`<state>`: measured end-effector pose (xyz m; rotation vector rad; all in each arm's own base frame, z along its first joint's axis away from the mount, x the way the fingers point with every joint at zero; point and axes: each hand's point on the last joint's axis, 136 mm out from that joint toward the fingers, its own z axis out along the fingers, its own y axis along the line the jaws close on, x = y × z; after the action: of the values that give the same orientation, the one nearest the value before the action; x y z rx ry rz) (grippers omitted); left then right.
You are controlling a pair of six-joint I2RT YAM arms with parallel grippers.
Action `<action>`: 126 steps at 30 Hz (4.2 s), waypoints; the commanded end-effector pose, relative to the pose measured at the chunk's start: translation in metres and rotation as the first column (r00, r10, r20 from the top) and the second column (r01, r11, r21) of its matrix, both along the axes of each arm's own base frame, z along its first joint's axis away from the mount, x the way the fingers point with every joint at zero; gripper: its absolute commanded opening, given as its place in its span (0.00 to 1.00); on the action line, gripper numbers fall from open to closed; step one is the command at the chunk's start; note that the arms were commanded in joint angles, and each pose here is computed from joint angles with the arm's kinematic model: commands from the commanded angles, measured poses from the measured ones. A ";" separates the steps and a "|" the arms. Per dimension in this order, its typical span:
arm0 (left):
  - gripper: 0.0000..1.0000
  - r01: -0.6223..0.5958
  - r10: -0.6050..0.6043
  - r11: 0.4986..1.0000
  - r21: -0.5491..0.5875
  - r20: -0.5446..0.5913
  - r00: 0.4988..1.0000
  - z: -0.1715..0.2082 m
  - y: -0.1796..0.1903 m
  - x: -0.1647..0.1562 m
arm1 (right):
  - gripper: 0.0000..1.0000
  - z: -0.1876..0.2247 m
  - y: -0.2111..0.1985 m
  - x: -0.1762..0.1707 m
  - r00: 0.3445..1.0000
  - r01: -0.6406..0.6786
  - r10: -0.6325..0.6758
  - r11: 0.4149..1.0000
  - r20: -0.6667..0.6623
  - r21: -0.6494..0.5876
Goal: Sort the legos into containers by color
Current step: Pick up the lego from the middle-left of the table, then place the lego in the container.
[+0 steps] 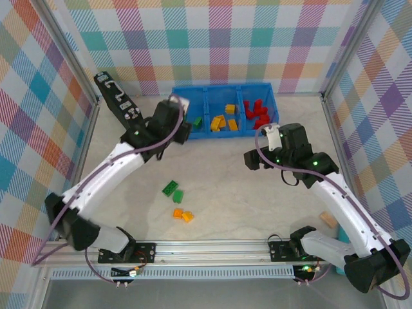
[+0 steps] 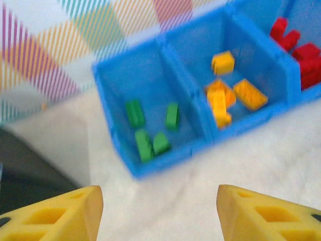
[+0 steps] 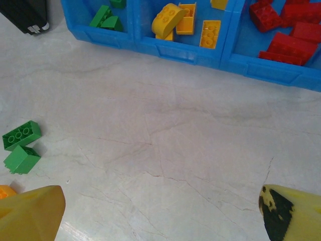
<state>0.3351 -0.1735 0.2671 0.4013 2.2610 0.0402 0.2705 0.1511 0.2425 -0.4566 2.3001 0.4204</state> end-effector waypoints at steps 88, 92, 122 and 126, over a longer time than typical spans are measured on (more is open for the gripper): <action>0.20 -0.170 0.160 0.985 -0.043 -0.168 0.973 -0.117 -0.042 0.168 | 0.99 0.007 0.002 0.009 0.995 0.001 -0.004 0.999 0.097 0.032; 0.21 -0.182 0.173 0.983 -0.039 -0.173 0.970 -0.130 -0.039 0.192 | 0.99 0.008 0.004 0.013 0.995 0.003 -0.007 0.999 0.101 0.040; 0.55 0.141 -0.112 0.984 0.107 -0.239 0.965 -0.085 0.046 -0.008 | 0.99 0.008 0.008 0.014 0.994 0.000 -0.008 0.997 0.108 0.080; 0.66 0.219 -0.201 0.975 0.041 -0.262 0.944 -0.094 0.037 -0.044 | 0.99 0.014 0.017 0.021 0.995 -0.029 0.020 0.996 0.095 0.084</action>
<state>0.3143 -0.1271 0.1807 0.6088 2.4544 0.0273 0.2829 0.1582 0.2385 -0.4439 2.2229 0.4465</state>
